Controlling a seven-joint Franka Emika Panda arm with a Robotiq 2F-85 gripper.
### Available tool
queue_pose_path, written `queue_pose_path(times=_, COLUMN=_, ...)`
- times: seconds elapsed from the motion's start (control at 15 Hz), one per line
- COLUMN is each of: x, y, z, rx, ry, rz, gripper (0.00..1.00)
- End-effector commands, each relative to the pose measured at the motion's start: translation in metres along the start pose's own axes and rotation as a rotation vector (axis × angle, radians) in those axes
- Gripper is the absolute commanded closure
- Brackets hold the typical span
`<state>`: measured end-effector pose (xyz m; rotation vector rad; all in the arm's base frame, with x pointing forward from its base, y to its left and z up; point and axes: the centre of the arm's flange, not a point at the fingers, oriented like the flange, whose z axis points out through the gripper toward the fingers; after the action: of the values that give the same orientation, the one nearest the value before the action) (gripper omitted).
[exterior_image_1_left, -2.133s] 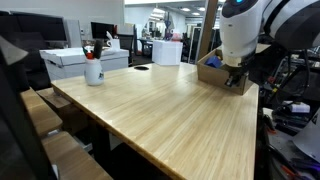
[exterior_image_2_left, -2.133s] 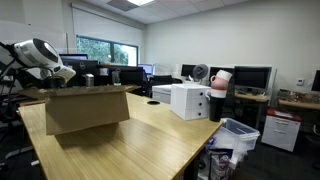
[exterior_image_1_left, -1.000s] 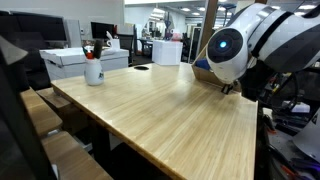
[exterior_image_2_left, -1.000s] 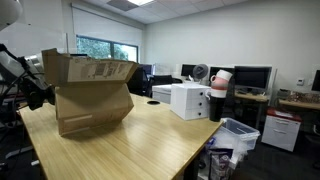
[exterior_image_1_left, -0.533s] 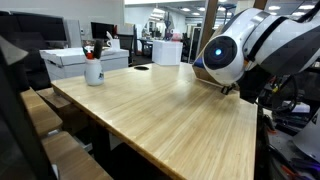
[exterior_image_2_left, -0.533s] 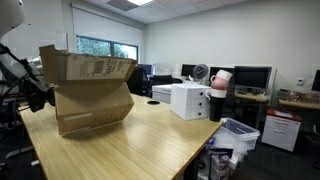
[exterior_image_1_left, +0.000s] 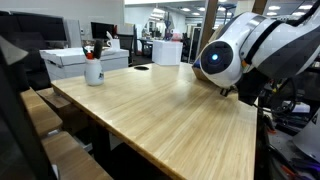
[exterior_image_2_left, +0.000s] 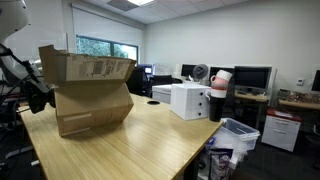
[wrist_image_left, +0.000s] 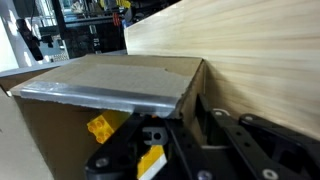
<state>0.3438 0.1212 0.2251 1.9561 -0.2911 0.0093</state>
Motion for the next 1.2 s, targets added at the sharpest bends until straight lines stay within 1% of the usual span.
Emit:
queue_pose_path(times=0.0, x=0.0015, y=0.0026, z=-0.0023, rx=-0.035, ry=0.007, rz=0.023, gripper=0.80)
queue_pose_path(times=0.07, x=0.0017, y=0.0025, z=-0.0023, rx=-0.035, ry=0.007, rz=0.023, gripper=0.65)
queue_pose_path(times=0.13, x=0.0020, y=0.0027, z=-0.0022, rx=-0.037, ry=0.005, rz=0.023, gripper=0.63)
queue_pose_path(times=0.27, x=0.0028, y=0.0041, z=-0.0027, rx=-0.053, ry=0.003, rz=0.023, gripper=0.49)
queue_pose_path(times=0.6, x=0.0026, y=0.0055, z=-0.0036, rx=-0.079, ry=0.002, rz=0.023, gripper=0.20)
queue_pose_path(times=0.67, x=0.0023, y=0.0060, z=-0.0037, rx=-0.088, ry=0.004, rz=0.022, gripper=0.61)
queue_pose_path(times=0.73, x=0.0024, y=0.0059, z=-0.0043, rx=-0.088, ry=0.004, rz=0.022, gripper=0.58)
queue_pose_path(times=0.8, x=0.0021, y=0.0054, z=-0.0049, rx=-0.086, ry=0.005, rz=0.021, gripper=0.58)
queue_pose_path(times=0.87, x=0.0019, y=0.0051, z=-0.0057, rx=-0.086, ry=0.007, rz=0.022, gripper=0.62)
queue_pose_path(times=1.13, x=0.0006, y=0.0037, z=-0.0074, rx=-0.083, ry=0.011, rz=0.020, gripper=0.83)
